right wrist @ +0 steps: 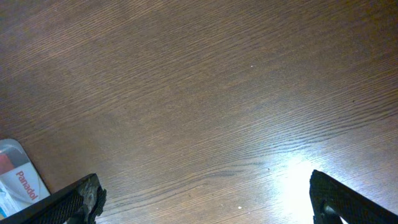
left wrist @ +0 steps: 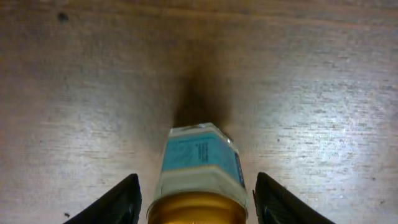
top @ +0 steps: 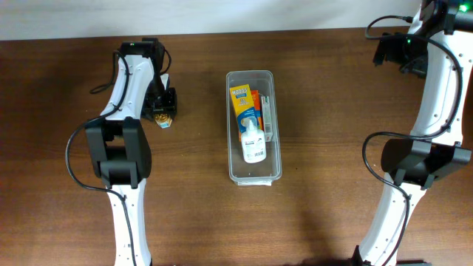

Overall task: Pack container
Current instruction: 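Close the left gripper on the gold-lidded jar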

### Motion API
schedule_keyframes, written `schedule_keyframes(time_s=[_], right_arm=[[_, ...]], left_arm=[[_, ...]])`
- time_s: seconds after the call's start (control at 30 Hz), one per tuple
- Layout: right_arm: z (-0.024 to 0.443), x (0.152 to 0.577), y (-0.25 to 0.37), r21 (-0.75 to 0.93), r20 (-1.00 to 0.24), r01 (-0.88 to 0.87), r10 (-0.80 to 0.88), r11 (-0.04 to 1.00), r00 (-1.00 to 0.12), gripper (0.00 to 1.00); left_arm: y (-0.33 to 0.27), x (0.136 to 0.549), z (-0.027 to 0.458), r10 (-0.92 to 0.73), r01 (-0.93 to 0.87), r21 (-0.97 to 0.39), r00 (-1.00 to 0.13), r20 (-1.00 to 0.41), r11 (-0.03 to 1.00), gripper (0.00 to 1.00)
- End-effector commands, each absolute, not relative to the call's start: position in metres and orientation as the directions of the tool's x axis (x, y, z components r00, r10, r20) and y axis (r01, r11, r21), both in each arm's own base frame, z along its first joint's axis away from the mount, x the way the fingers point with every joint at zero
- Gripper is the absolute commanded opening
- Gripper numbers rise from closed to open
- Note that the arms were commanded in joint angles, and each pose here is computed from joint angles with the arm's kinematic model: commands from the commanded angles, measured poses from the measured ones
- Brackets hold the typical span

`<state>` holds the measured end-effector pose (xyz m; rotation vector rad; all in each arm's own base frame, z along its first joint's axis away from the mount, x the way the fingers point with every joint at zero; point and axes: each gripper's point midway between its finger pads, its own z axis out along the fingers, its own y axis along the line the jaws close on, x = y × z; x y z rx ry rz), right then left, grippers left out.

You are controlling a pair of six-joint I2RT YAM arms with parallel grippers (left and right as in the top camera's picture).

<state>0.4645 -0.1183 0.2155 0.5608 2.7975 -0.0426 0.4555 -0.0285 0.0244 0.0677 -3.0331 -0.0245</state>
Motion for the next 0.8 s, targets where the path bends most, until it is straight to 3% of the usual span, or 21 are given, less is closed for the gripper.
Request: schedule_keyframes(time_s=[0.0,0.7,0.73,0.77], right_arm=[[0.2181,0.4626,-0.1163,0.033,-0.284,0.380,0.373,0.924,-0.883,0.98],[0.2181,0.4626,-0.1165,0.033,-0.284,0.381,0.374,0.924,-0.883,0.98],[0.2181,0.4626,-0.1165,0.033,-0.284,0.380,0.374,0.924,-0.883,0.98],[0.2181,0.4626,-0.1165,0.033,-0.284,0.380,0.374,0.924,-0.883,0.98]], left_arm=[[-0.0289,0.4522,0.0144,-0.057,-0.056,0.012,-0.990,0.128,0.998,0.59],[-0.0287,0.4499,0.0147,-0.057,-0.056,0.013,-0.989,0.137,0.998,0.58],[-0.0287,0.4501,0.0147,-0.057,-0.056,0.013,-0.989,0.137,0.998,0.57],[-0.0287,0.4504,0.0146,-0.057,-0.056,0.013,-0.989,0.136,0.998,0.49]])
